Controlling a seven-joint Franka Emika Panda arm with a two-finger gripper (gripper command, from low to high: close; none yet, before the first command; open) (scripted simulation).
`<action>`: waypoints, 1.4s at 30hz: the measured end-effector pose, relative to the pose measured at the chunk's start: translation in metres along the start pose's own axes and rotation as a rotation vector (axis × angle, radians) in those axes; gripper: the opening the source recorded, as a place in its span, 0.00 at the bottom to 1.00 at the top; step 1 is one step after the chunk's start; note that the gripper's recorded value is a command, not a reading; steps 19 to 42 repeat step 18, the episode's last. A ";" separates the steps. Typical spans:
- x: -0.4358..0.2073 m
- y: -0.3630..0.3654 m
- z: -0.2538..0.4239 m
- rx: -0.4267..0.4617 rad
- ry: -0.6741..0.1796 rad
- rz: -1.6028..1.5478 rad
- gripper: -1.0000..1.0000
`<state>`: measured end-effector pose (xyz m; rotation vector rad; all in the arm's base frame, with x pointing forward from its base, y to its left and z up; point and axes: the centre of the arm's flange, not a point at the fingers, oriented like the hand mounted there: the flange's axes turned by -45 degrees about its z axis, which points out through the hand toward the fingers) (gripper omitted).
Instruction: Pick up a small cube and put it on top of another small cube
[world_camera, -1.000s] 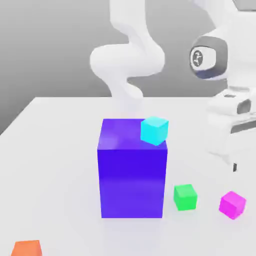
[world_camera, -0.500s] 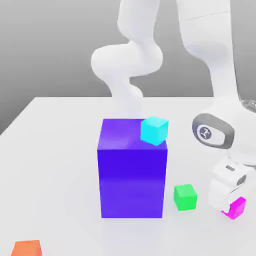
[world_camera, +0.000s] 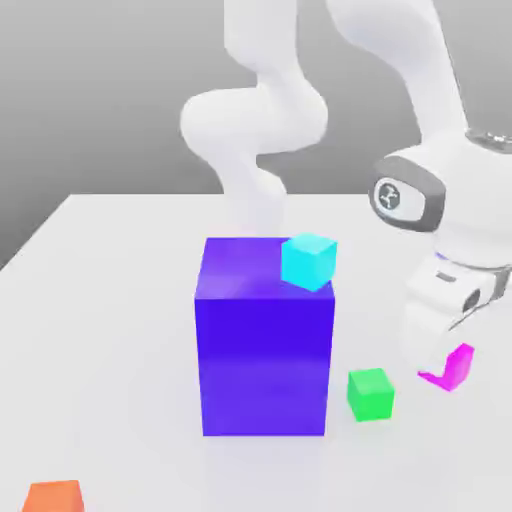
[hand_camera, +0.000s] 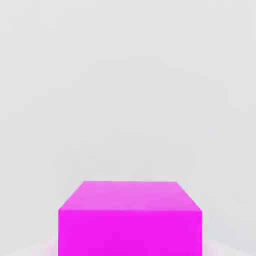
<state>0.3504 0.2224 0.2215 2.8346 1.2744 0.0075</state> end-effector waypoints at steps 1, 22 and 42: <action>-0.008 0.005 -0.003 0.000 0.000 -0.026 0.00; -0.061 0.020 0.040 0.032 0.012 -0.246 1.00; -0.061 0.020 0.040 0.032 0.012 -0.246 1.00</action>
